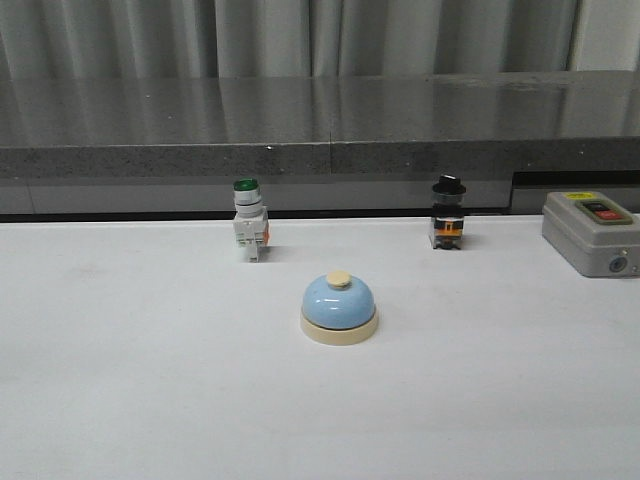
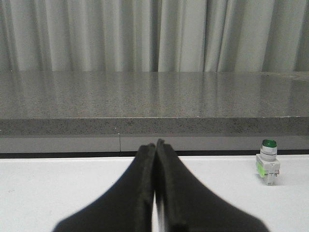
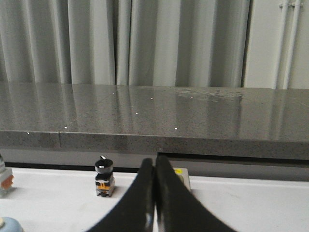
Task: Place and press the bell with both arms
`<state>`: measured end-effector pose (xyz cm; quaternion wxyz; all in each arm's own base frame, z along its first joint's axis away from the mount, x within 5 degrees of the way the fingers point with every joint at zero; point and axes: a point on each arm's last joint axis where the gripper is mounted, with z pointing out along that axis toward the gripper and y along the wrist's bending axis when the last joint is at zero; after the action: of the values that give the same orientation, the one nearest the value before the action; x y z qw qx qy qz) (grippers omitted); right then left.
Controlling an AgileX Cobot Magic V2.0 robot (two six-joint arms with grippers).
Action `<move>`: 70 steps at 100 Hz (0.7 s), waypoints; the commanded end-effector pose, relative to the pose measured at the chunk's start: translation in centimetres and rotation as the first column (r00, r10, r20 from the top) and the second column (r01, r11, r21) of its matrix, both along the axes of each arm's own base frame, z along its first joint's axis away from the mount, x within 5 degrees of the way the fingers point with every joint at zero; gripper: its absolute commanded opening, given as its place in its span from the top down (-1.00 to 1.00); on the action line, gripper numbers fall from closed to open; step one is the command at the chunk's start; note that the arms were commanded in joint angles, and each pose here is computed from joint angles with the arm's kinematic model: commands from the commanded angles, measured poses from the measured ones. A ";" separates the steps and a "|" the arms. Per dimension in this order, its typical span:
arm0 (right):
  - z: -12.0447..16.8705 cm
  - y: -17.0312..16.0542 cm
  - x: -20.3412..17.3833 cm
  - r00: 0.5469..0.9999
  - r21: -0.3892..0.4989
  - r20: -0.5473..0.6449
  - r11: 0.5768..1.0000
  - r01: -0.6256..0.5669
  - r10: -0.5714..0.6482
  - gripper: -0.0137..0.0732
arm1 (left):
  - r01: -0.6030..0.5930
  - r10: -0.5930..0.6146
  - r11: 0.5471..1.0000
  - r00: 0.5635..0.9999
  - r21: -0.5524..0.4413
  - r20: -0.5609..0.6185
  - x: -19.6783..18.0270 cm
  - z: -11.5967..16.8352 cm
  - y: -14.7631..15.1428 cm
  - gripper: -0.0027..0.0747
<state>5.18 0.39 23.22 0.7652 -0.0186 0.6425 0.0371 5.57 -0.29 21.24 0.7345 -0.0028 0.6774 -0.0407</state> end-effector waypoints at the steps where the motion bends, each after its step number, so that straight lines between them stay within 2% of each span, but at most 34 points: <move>1: 3.3 0.0 -0.5 1.000 0.043 0.025 0.999 -0.009 0.008 0.82 | 0.000 0.001 1.000 0.997 -0.013 0.071 -0.1 -0.5 0.0 0.98; 16: 6.9 0.4 0.1 0.985 0.026 -0.167 0.999 -0.046 0.050 0.82 | 0.000 0.001 1.000 0.997 -0.013 0.071 -0.1 -0.5 0.0 0.98; 38: 11.0 1.0 2.4 0.920 0.012 -0.384 0.997 -0.082 0.081 0.82 | 0.000 0.001 1.000 0.997 -0.013 0.071 -0.1 -0.5 0.0 0.98; 50: 12.1 1.3 3.6 0.892 0.037 -0.440 0.995 -0.098 0.104 0.82 | 0.000 0.001 1.000 0.997 -0.013 0.071 -0.1 -0.5 0.0 0.98; 60: 12.4 1.4 4.5 0.894 0.069 -0.432 0.993 -0.098 0.118 0.82 | 0.000 0.001 1.000 0.997 -0.013 0.071 -0.1 -0.5 0.0 0.98; 70: 12.2 1.7 5.2 0.882 0.136 -0.444 0.985 -0.108 0.158 0.82 | 0.000 0.001 1.000 0.997 -0.013 0.071 -0.1 -0.5 0.0 0.98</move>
<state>9.58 1.98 33.84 0.5565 -0.0356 0.8239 0.1009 5.57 -0.29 21.26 0.7351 -0.0028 0.6767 -0.0408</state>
